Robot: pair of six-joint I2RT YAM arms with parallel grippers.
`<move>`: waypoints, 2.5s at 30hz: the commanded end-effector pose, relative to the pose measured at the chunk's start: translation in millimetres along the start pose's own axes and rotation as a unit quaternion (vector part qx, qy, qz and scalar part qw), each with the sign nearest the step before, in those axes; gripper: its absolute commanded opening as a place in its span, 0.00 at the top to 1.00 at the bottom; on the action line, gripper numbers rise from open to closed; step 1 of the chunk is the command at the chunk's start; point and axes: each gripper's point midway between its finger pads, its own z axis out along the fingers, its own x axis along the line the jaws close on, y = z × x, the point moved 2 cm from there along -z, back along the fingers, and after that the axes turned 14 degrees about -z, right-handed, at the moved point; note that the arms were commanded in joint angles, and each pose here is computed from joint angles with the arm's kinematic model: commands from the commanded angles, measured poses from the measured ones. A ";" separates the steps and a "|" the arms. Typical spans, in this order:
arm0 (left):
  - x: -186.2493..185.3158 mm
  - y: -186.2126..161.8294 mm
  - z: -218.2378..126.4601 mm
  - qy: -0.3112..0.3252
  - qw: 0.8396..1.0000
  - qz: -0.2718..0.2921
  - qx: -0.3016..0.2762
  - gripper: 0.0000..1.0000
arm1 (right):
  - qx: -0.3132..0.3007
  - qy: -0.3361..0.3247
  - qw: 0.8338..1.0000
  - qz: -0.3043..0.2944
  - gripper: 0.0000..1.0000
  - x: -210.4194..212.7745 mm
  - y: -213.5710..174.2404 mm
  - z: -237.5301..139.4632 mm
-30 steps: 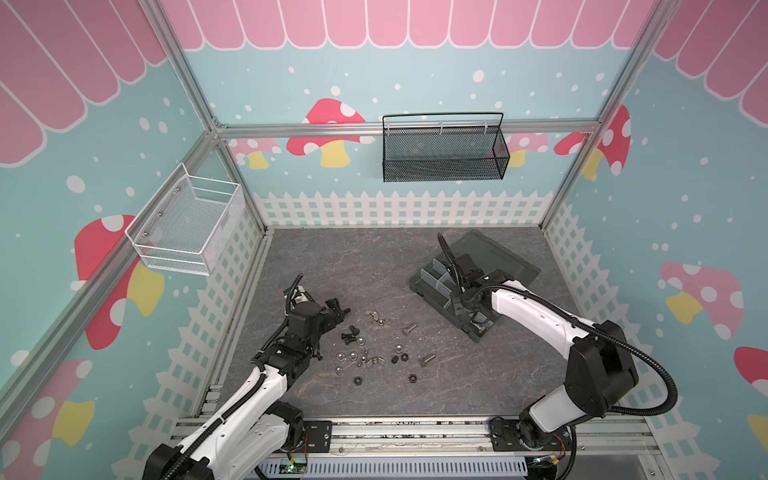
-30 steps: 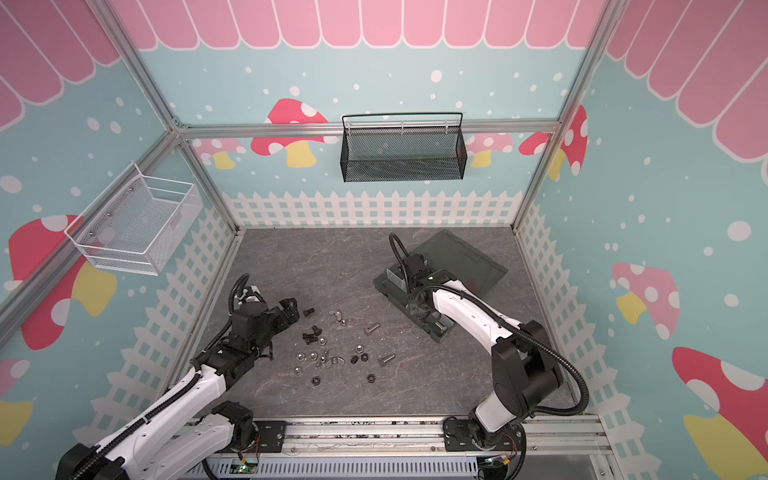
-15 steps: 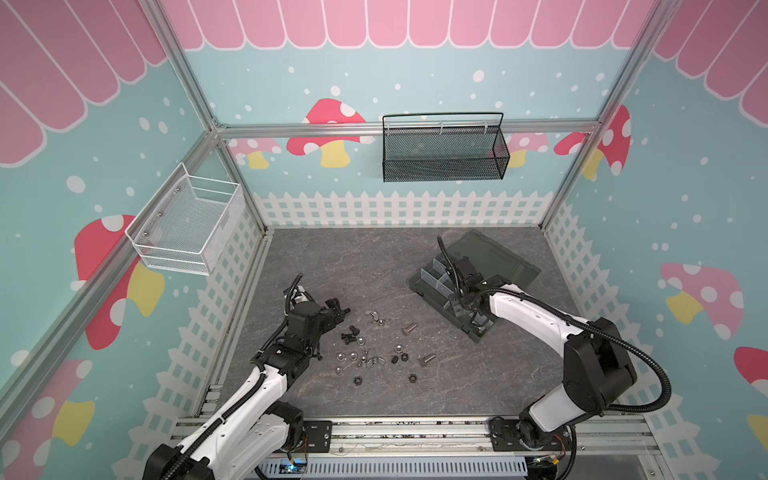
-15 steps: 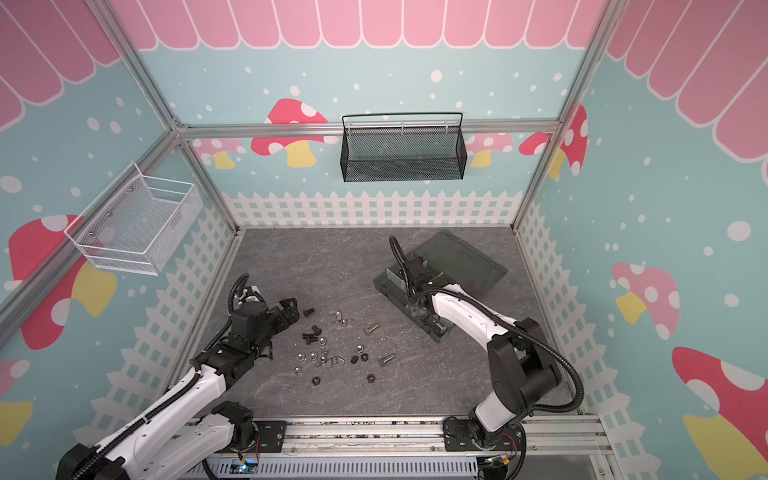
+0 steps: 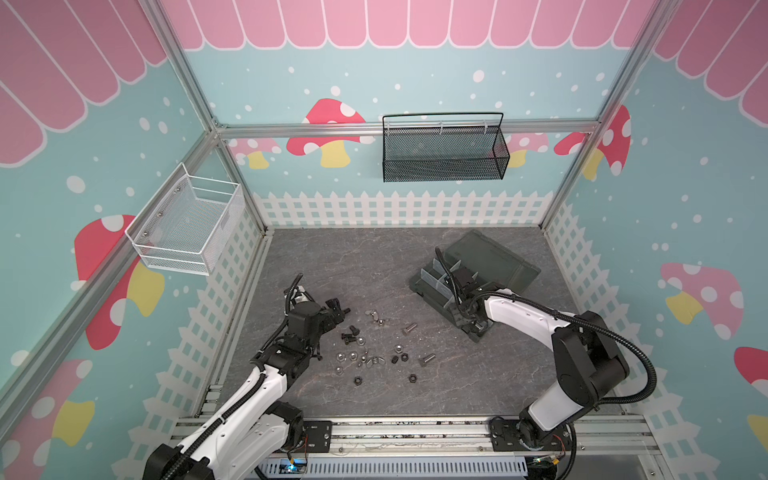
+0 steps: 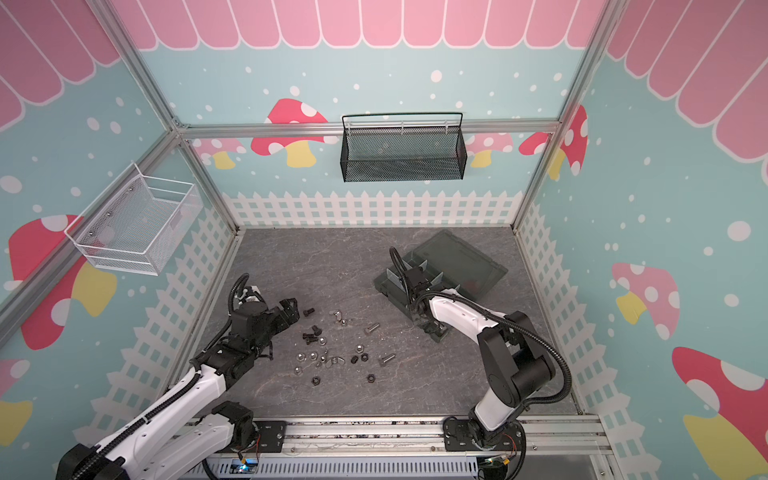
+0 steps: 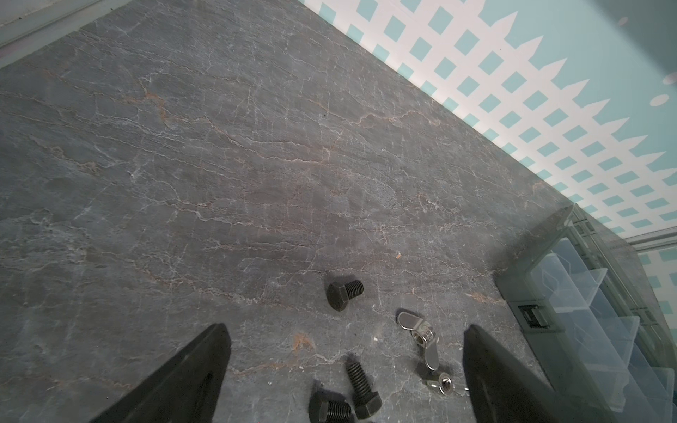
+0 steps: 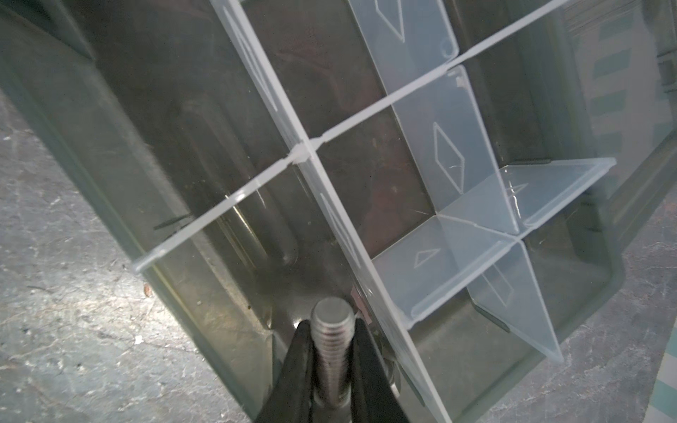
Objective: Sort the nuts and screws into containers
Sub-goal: 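Carry the silver bolt with the right gripper into a box compartment and release, then move the right gripper back to the table and grasp a third silver bolt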
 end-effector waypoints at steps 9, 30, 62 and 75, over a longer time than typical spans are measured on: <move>0.3 0.4 -1.4 -0.001 1.000 -0.012 0.002 0.00 | 0.014 -0.002 1.000 0.004 0.74 2.1 -8.1 10.7; -6.7 6.7 -3.8 -0.007 1.000 -0.020 -0.004 0.00 | -0.076 0.045 0.994 0.058 0.56 1.3 24.6 -55.1; 4.3 -1.5 0.0 0.013 1.000 -0.024 0.009 0.00 | -0.028 0.140 0.986 -0.085 0.29 146.8 19.7 -27.3; 8.0 -3.8 1.3 0.017 0.999 -0.026 0.010 0.00 | -0.025 0.114 0.989 -0.092 0.24 149.9 32.8 -8.3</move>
